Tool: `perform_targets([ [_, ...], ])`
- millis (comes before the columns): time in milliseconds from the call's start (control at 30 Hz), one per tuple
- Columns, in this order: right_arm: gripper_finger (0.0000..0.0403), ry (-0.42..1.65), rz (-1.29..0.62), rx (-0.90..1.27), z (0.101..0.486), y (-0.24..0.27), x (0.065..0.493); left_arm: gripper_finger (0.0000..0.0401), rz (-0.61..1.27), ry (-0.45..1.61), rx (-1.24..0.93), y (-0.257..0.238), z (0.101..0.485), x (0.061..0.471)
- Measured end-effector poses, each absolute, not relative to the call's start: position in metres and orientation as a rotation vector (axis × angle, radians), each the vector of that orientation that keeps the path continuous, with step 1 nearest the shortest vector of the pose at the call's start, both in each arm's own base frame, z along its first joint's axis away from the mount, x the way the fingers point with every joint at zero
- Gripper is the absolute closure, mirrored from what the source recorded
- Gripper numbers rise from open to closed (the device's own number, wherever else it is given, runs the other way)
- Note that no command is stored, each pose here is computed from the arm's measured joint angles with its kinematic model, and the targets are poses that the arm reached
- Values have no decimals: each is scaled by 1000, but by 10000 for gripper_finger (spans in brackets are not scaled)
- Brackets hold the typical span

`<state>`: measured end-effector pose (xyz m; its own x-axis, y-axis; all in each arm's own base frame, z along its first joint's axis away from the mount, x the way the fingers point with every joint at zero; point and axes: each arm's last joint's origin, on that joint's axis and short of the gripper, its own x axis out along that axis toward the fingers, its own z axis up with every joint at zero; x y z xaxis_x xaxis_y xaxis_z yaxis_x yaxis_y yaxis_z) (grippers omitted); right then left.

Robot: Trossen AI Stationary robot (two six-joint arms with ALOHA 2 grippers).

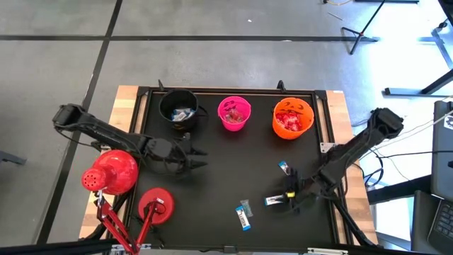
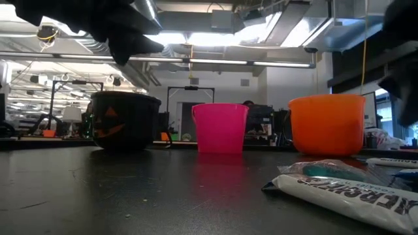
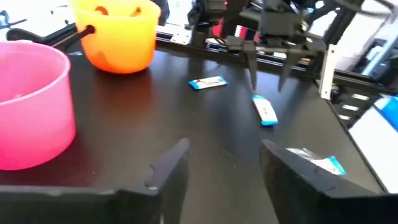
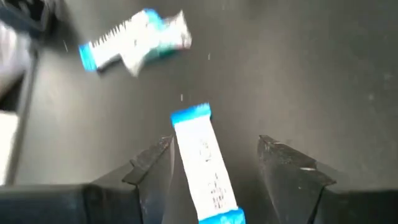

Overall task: Organize candy in baskets
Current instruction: Put the white chocolate bar into the black bucket

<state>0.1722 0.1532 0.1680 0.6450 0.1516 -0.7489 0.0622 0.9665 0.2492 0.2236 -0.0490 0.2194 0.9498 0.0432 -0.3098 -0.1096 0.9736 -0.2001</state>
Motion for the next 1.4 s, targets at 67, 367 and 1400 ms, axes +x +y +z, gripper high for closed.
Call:
perform_targets([
  [67,176,899,62,221,161,158,170,204,114,297,-218,-49,218,226],
  [367,175,1012,44,106,123,169,173,190,147,256,-221,-49,219,230],
  [1400,358,745,-217,53,152,159,235,192,105,251,-264,-59,220,228],
])
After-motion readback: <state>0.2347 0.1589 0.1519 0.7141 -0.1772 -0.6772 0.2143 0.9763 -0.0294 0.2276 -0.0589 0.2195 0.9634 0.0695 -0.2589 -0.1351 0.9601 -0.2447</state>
